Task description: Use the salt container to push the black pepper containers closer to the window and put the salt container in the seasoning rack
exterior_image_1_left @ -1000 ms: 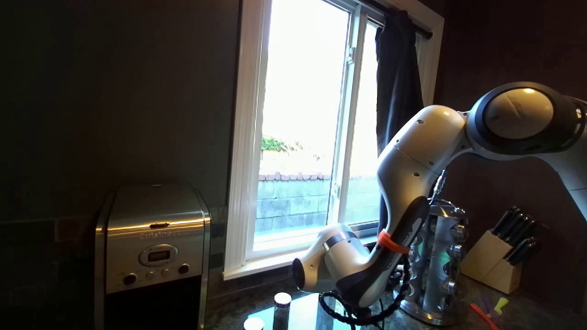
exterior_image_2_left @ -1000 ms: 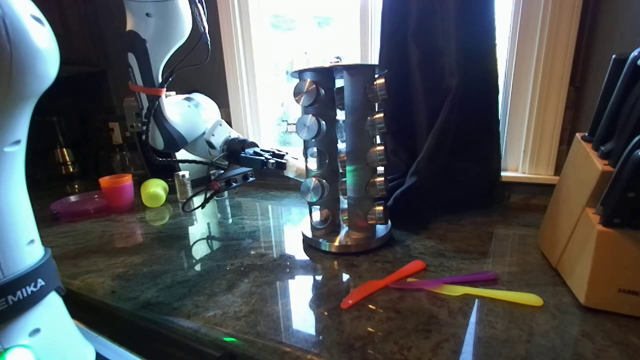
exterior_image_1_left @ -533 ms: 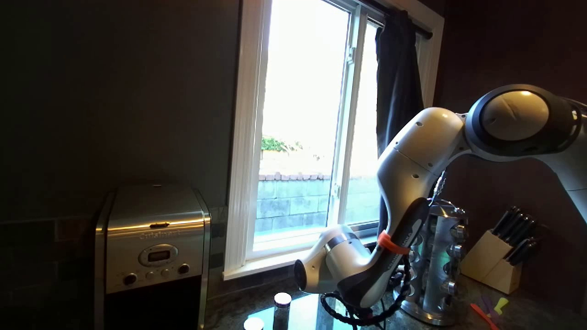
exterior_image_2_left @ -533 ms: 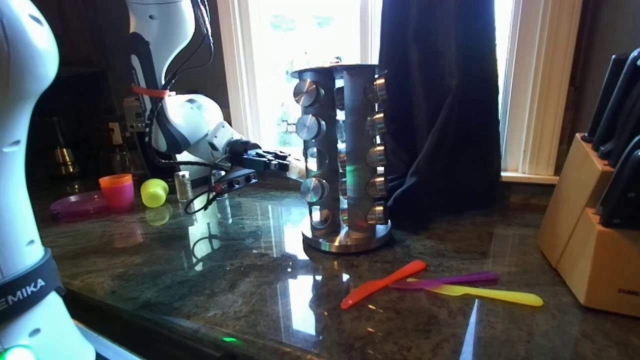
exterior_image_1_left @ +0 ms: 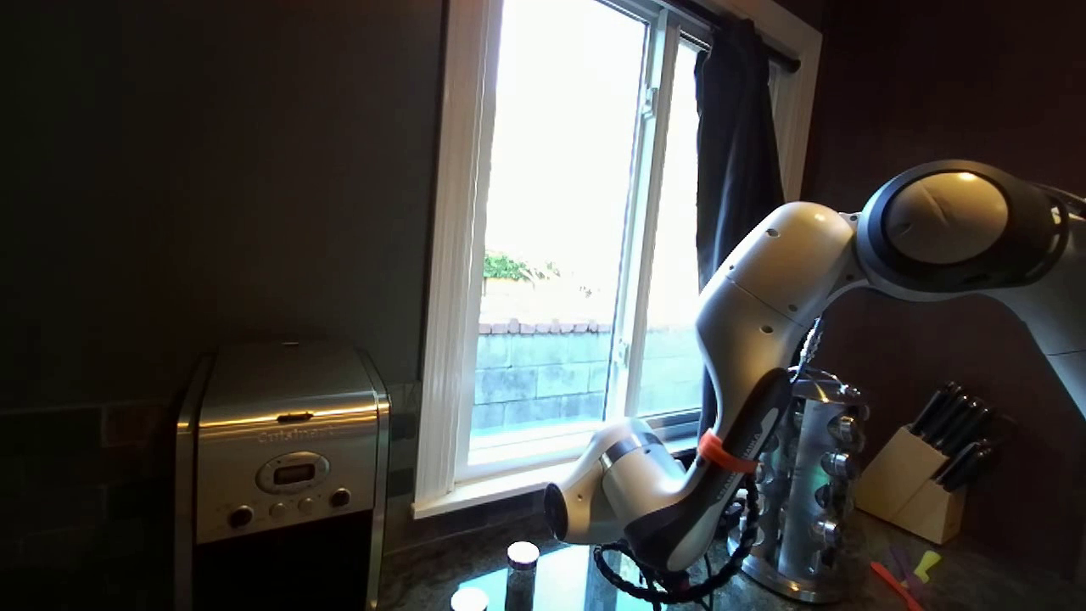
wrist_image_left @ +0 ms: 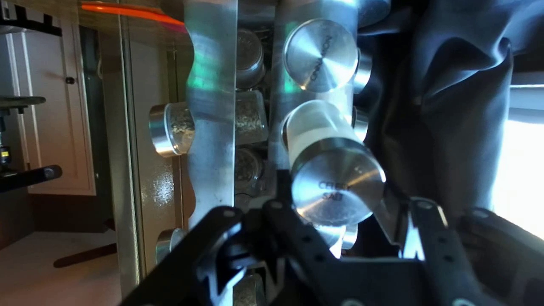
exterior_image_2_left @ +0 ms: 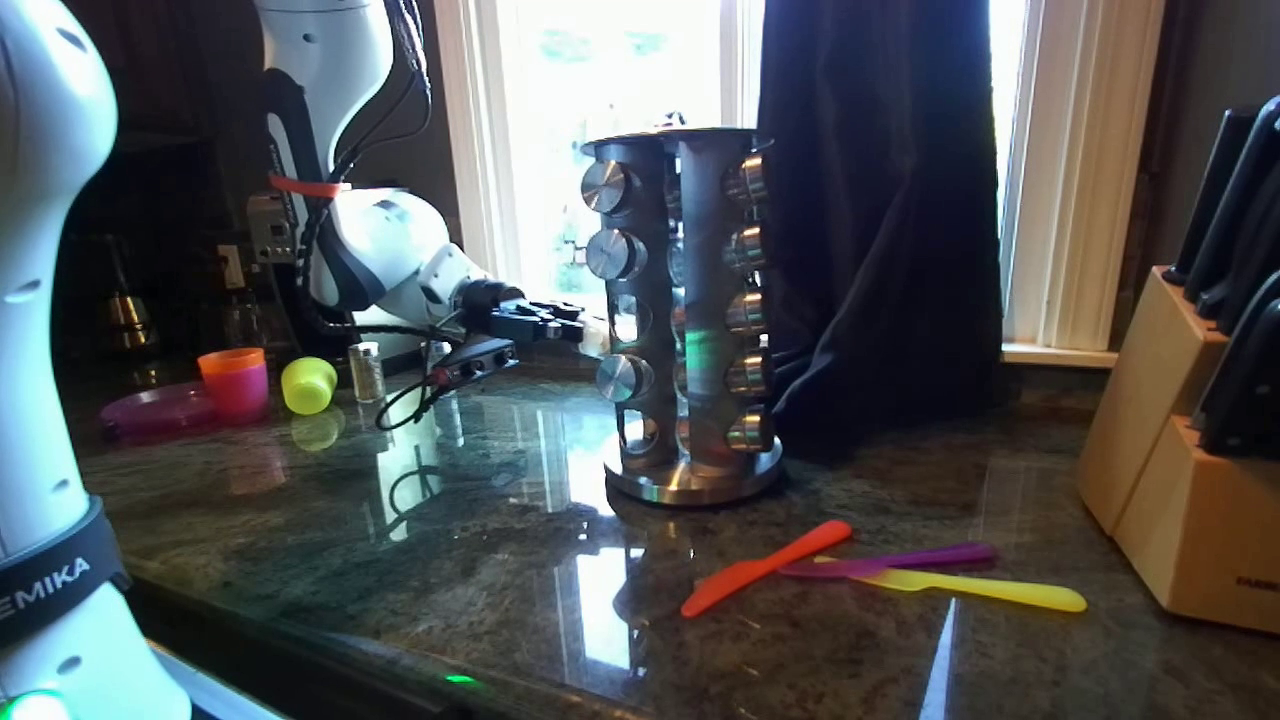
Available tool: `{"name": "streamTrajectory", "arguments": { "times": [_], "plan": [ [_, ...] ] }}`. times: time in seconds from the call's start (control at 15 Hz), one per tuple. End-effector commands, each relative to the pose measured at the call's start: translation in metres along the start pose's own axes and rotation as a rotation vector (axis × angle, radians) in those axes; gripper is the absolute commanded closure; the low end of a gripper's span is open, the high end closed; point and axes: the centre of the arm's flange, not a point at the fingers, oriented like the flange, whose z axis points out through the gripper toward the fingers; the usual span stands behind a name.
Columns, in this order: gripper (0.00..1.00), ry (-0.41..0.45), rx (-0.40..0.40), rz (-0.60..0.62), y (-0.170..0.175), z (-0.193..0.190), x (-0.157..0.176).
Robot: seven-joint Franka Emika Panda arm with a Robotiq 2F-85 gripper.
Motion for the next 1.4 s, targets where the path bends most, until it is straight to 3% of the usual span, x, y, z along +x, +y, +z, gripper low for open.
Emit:
{"name": "streamTrajectory", "arguments": {
  "times": [0.0,1.33],
  "plan": [
    [0.75,0.029,0.026,0.03,-0.002,0.003,-0.005],
    [0.75,0.097,-0.03,-0.021,0.007,0.018,-0.022]
  ]
}}
